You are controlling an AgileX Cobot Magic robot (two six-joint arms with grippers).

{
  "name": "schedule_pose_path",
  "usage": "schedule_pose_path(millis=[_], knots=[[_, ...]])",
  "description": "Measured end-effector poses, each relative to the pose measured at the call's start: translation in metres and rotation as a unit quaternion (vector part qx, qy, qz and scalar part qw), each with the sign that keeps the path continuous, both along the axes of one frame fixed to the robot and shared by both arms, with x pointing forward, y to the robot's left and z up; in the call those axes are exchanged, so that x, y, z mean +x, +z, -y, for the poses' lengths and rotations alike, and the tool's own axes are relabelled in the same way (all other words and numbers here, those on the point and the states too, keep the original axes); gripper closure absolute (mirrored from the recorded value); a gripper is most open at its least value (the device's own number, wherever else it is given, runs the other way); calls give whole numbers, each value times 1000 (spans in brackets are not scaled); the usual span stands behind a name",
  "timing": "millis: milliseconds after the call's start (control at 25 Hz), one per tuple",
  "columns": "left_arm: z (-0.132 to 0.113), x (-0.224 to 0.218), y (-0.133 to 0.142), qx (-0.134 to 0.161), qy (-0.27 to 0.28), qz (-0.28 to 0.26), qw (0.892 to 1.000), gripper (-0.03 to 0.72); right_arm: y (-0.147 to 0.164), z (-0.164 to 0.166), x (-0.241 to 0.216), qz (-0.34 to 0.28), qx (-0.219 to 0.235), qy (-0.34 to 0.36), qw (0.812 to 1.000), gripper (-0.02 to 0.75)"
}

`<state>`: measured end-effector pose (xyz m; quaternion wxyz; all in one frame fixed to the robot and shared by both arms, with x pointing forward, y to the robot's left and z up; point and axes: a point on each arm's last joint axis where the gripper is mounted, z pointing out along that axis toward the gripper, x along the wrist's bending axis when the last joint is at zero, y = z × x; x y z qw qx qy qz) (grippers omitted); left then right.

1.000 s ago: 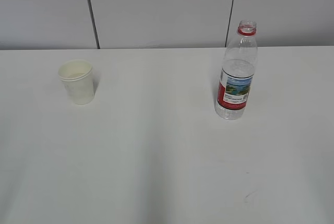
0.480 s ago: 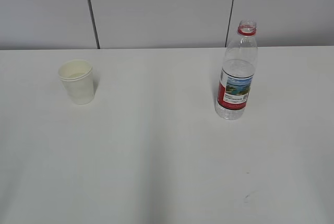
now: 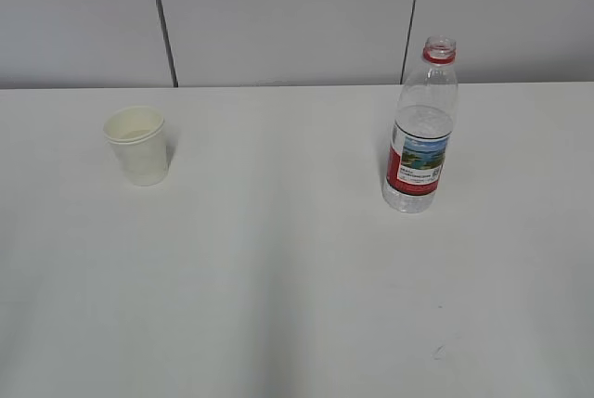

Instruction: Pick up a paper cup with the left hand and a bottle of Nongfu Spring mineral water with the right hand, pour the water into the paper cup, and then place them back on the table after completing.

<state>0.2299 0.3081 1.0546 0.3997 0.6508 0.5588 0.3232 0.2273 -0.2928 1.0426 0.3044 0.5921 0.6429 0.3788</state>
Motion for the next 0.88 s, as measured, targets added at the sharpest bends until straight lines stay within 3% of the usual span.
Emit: schedule_pose_path(millis=[160,520,880], knots=[[1,-1,0,0,49,0,999,128,0,0,0,0,0,0,1000,97],[2,-1,0,0,84,0,996,137,0,0,0,0,0,0,1000,266],[2,-1,0,0,84,0,996,137,0,2,1,0,-17,-49,999,290]])
